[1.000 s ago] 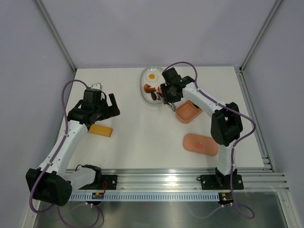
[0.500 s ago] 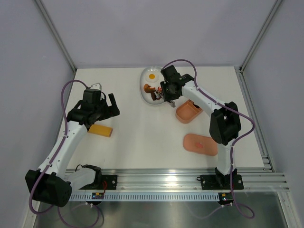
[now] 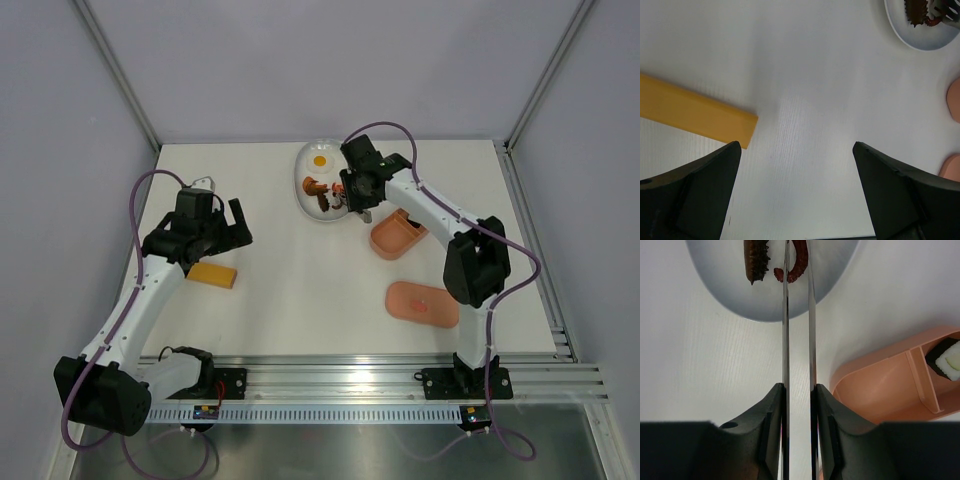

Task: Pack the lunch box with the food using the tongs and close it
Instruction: Pick up the fake food from the plate, then place the fake food in the packing box.

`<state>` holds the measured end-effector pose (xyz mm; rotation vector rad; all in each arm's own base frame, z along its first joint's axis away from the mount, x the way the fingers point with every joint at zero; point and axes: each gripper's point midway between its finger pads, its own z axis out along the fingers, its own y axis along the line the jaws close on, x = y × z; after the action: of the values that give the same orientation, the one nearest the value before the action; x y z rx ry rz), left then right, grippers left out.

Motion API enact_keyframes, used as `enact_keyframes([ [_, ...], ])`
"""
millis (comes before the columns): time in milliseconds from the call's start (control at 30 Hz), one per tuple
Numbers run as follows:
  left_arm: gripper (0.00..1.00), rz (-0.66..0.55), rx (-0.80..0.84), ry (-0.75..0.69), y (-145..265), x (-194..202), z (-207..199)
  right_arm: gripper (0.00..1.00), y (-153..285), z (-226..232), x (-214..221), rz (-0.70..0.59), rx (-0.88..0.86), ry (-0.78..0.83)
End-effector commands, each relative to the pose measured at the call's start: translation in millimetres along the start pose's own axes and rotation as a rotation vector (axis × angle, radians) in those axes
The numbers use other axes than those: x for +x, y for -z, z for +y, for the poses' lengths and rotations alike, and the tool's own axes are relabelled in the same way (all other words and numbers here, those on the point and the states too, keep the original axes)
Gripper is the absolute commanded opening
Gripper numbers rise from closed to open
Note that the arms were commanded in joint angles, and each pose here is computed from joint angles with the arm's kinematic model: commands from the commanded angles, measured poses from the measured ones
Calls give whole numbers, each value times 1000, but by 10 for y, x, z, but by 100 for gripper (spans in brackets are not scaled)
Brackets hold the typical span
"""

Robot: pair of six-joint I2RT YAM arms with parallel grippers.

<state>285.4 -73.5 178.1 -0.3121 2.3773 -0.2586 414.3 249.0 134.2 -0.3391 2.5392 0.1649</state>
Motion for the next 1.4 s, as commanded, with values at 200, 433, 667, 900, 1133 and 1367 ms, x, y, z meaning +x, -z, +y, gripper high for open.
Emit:
enact_keyframes([
  [200, 99, -12, 27, 3, -20, -38, -64, 27, 609, 40, -444, -178, -24, -9],
  [433, 99, -14, 23, 3, -25, -55, -64, 27, 1007, -143, -394, -240, 21, -40],
  [667, 99, 0, 23, -1, -95, -27, -65, 27, 1432, -595, 22, -233, 126, -88],
  [900, 99, -5, 34, -2, -139, -50, -94, 27, 1685, -886, 452, -207, 198, -145],
  [1133, 99, 2, 39, -13, -164, -57, -109, 27, 1577, -921, 891, -126, 201, -188],
  [1367, 99, 3, 48, -11, -157, -43, -121, 28, 1375, -858, 1125, -63, 171, -207],
])
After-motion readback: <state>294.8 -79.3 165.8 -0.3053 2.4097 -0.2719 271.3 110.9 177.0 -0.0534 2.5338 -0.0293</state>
